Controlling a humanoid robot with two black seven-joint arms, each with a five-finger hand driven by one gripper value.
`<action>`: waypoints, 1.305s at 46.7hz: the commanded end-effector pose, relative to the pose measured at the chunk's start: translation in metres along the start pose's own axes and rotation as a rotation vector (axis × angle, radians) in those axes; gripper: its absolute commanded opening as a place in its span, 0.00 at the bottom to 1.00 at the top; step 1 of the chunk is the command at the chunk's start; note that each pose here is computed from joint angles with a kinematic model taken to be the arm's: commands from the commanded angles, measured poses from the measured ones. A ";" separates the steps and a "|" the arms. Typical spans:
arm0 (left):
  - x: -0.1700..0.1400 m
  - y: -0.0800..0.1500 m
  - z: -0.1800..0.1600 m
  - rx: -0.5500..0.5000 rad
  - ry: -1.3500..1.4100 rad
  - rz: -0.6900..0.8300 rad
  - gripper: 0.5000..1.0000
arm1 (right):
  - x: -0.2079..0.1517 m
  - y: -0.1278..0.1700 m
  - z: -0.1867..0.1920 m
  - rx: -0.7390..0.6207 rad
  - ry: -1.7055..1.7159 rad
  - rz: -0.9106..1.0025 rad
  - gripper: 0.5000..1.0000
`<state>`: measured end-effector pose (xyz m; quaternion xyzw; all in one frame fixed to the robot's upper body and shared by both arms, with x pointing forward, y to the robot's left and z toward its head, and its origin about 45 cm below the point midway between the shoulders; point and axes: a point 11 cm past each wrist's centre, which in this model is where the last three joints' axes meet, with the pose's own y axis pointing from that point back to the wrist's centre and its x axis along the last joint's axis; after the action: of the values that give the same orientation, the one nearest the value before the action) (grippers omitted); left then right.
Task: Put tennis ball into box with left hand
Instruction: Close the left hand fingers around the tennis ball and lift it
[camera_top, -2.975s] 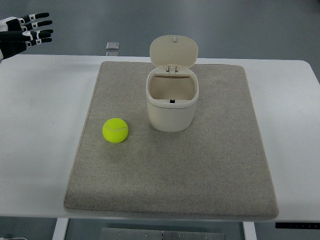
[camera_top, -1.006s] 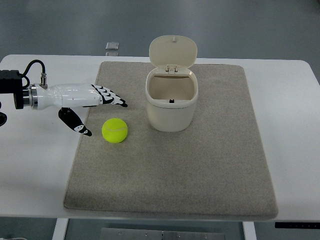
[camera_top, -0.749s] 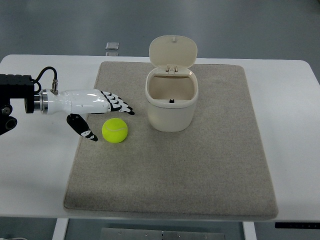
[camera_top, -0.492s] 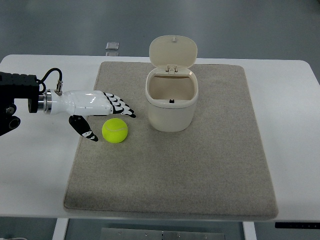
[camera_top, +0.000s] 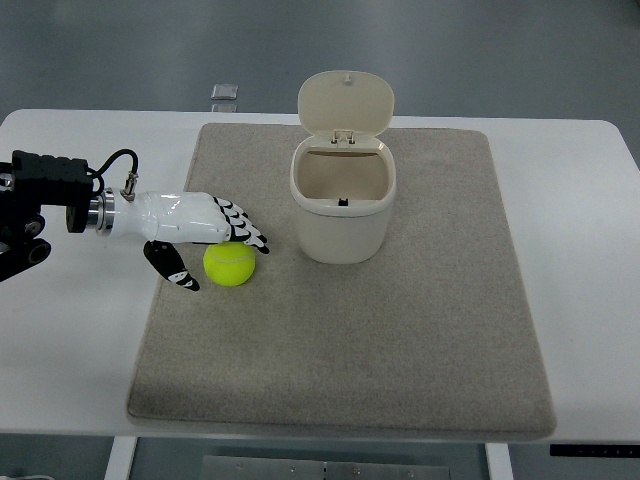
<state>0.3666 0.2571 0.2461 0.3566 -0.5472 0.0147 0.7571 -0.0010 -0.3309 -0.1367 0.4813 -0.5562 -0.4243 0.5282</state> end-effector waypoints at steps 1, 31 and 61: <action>-0.001 0.000 -0.002 0.008 0.001 0.000 0.66 | 0.000 0.000 0.000 0.000 0.000 0.000 0.80; 0.024 0.023 -0.013 0.060 -0.094 0.043 0.00 | 0.000 0.000 0.000 0.000 0.000 0.000 0.80; 0.113 0.049 0.018 0.004 -0.401 0.331 0.00 | 0.000 0.000 0.000 0.000 0.000 -0.001 0.80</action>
<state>0.3754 0.2479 0.3611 0.2642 -0.7315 0.0720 0.6244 -0.0010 -0.3308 -0.1367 0.4813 -0.5562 -0.4244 0.5280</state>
